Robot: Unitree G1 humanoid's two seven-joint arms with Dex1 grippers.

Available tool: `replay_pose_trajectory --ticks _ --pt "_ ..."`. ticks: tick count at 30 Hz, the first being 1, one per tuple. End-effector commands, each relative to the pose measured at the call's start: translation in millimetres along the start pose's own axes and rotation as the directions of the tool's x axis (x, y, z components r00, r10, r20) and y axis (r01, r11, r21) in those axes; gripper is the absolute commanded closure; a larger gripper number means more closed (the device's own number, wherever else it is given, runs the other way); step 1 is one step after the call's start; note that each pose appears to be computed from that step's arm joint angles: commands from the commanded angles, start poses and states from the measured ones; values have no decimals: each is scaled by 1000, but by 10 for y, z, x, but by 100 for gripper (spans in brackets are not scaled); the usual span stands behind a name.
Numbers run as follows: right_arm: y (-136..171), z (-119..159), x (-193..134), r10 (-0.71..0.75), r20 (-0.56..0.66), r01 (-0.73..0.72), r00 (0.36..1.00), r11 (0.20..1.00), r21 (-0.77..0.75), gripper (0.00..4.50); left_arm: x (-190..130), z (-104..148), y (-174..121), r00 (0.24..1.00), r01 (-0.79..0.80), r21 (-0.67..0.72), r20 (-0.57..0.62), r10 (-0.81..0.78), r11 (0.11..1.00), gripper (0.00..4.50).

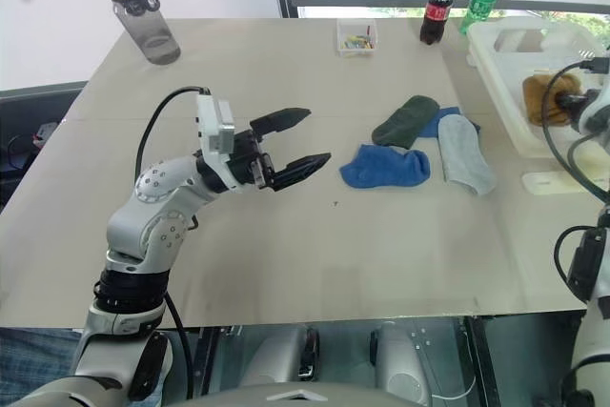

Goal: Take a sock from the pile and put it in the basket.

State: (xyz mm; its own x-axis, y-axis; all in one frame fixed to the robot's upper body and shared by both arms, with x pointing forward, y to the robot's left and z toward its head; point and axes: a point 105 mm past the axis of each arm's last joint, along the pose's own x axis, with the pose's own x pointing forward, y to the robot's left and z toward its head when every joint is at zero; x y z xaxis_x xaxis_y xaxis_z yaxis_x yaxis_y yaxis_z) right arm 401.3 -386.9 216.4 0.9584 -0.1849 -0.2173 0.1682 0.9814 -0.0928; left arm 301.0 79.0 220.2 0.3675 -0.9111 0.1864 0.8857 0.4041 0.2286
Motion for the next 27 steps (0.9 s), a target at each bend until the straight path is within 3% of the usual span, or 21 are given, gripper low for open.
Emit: replay_pose_trajectory --ticks 1,5,9,12,15,20,23,27 --pt "-126 223 -90 -30 56 36 998 992 -124 181 8 85 -1 1000 2 34 25 -3 999 0" --pt "-238 291 -162 -58 72 74 996 970 -231 181 8 68 6 1000 0 31 21 0 1000 0" --pt "-208 470 -256 6 144 38 990 953 -302 181 7 61 11 1000 -1 29 19 1 1000 0" --pt "-5 693 -363 138 255 -49 957 944 -327 181 -14 39 28 1000 -9 30 4 9 1000 0" --pt "336 730 -488 330 297 -215 896 907 -362 181 -37 15 32 1000 -15 30 -6 15 999 0" --pt "978 427 -763 621 235 -493 748 756 -430 181 -110 10 29 999 -38 26 -15 39 999 0" --pt "1476 78 -1005 766 191 -669 614 634 -388 181 -256 -26 -36 998 -60 -4 -7 60 998 0" --pt "1811 -271 -1231 855 110 -796 507 513 -320 181 -448 -177 -88 991 -124 -48 -60 121 991 0"
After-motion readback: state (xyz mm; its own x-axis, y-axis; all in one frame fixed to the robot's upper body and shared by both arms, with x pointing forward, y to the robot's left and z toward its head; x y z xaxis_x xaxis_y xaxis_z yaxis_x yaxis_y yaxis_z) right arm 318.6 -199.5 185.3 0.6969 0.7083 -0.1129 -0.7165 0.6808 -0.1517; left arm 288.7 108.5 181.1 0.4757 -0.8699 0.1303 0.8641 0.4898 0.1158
